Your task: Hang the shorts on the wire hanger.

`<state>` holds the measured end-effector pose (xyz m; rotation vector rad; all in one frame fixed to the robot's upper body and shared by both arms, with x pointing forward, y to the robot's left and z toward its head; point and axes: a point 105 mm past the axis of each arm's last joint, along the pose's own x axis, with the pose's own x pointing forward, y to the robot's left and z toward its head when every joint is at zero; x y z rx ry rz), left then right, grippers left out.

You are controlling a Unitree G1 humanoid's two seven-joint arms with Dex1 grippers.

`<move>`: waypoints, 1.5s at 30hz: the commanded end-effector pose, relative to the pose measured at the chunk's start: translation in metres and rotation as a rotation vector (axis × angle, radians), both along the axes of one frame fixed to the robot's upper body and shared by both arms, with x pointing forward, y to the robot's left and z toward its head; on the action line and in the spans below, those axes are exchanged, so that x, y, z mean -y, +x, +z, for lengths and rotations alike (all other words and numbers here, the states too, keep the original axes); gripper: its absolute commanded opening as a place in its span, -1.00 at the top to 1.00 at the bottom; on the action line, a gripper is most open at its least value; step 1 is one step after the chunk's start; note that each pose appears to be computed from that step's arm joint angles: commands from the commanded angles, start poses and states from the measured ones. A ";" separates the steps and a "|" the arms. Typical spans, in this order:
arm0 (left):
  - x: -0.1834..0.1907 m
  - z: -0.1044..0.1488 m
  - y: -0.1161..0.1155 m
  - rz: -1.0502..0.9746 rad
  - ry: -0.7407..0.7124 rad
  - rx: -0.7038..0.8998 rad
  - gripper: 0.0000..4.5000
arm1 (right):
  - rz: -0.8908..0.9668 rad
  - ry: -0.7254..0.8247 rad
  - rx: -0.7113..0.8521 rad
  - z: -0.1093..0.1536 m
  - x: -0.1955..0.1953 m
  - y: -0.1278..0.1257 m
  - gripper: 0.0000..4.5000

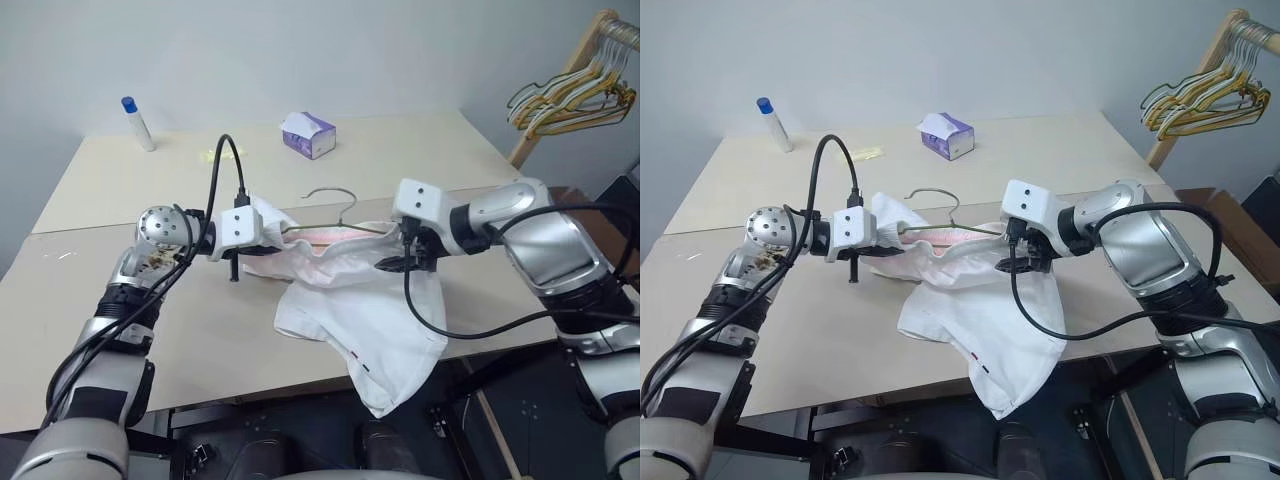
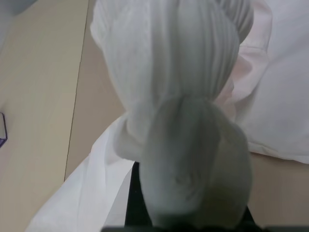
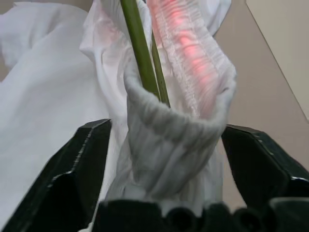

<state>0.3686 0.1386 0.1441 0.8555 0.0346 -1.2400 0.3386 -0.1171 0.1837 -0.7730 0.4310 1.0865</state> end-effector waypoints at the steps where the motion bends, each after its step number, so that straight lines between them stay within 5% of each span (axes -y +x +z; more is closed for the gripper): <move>1: 0.003 0.017 0.003 -0.017 -0.011 0.056 1.00 | -0.003 0.026 0.035 0.019 0.003 -0.004 -0.99; 5: 0.004 0.017 0.004 -0.018 -0.011 0.059 1.00 | -0.041 0.017 0.014 0.017 0.005 -0.001 -0.99; 8: 0.003 0.018 0.004 -0.017 -0.011 0.068 1.00 | -0.049 -0.007 0.015 0.016 0.007 0.001 -0.74; 13: 0.003 0.018 0.003 -0.022 -0.009 0.070 1.00 | -0.050 -0.025 0.012 0.015 0.008 0.002 -0.18; 21: 0.003 0.018 0.001 -0.035 -0.007 0.073 1.00 | -0.044 -0.040 0.000 0.015 0.013 0.000 1.00; 32: 0.008 0.023 0.002 -0.051 -0.045 0.068 1.00 | -0.049 0.008 -0.025 0.018 0.014 -0.005 1.00; 45: -0.003 0.068 0.005 -0.017 -0.261 0.113 -0.85 | -0.312 0.212 -0.215 -0.010 0.044 -0.028 1.00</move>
